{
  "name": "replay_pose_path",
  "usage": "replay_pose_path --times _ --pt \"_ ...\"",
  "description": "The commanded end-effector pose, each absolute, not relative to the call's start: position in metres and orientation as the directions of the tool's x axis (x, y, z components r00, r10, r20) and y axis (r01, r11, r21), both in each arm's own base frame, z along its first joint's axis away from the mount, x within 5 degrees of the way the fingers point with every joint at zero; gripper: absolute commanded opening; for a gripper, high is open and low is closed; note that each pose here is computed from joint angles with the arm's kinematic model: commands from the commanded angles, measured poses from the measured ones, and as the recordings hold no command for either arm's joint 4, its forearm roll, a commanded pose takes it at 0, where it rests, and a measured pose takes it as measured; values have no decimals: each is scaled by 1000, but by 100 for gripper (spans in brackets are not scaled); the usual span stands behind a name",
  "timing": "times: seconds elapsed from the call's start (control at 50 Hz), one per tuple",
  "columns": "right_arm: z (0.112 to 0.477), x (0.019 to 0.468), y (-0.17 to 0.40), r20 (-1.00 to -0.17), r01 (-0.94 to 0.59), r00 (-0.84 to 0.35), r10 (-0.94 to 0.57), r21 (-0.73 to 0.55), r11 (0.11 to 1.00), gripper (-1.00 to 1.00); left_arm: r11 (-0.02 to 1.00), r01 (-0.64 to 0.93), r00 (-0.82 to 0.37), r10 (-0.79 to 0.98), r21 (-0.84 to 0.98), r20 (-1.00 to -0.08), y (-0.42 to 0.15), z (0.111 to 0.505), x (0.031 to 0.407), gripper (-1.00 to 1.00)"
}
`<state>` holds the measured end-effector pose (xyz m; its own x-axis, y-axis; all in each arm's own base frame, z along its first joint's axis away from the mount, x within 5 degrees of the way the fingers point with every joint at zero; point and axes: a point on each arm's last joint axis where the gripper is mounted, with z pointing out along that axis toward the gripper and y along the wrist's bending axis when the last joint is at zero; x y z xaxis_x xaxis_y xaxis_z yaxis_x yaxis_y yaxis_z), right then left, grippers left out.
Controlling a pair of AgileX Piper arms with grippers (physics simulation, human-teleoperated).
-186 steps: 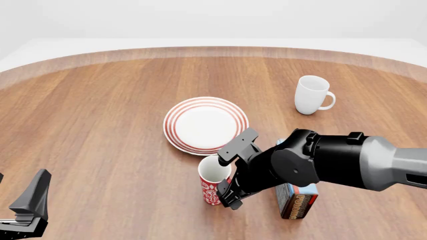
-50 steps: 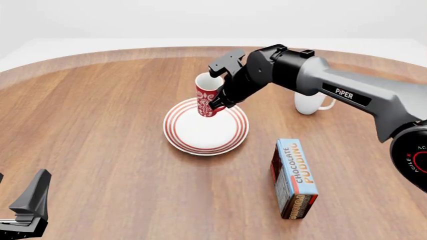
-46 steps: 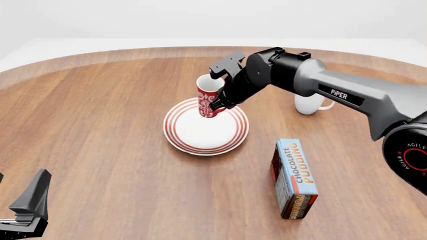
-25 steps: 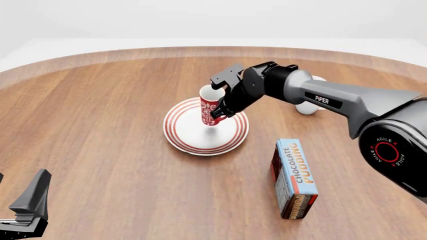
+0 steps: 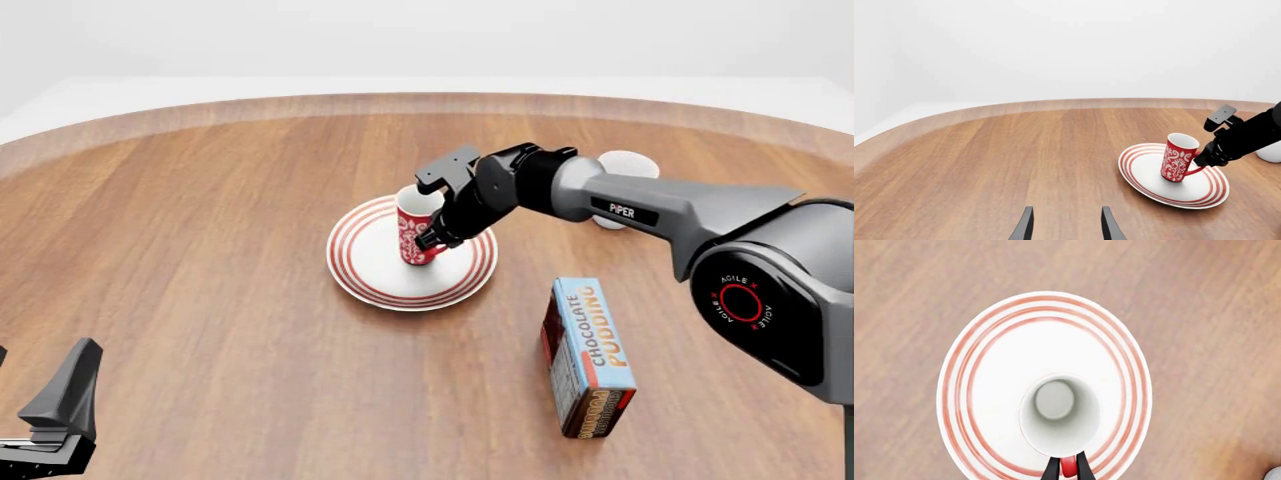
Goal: Pick up the red mug and put it on the plate
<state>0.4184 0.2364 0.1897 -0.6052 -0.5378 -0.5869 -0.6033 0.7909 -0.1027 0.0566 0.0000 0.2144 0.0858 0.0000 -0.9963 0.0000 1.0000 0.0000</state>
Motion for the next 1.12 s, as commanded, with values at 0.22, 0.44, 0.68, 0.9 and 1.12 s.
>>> replay_pose_path --times 0.22,0.44,0.68,0.9,1.12 --pt "194 415 235 -588 -607 -601 -541 -104 788 100 1000 0 86 0 0 -996 0 214 57 100" --pt "274 386 222 -651 -646 -492 -578 -172 744 100 1000 0 86 0 0 -996 0 214 57 100" --pt "374 323 185 -720 -654 -367 -589 -250 714 100 1000 0 86 0 0 -996 0 214 57 100" --pt "412 260 145 -764 -636 -285 -579 -301 711 100 1000 0 86 0 0 -996 0 214 57 100" --pt "434 219 131 -838 -615 -153 -523 -334 715 100 1000 0 86 0 0 -996 0 214 57 100"
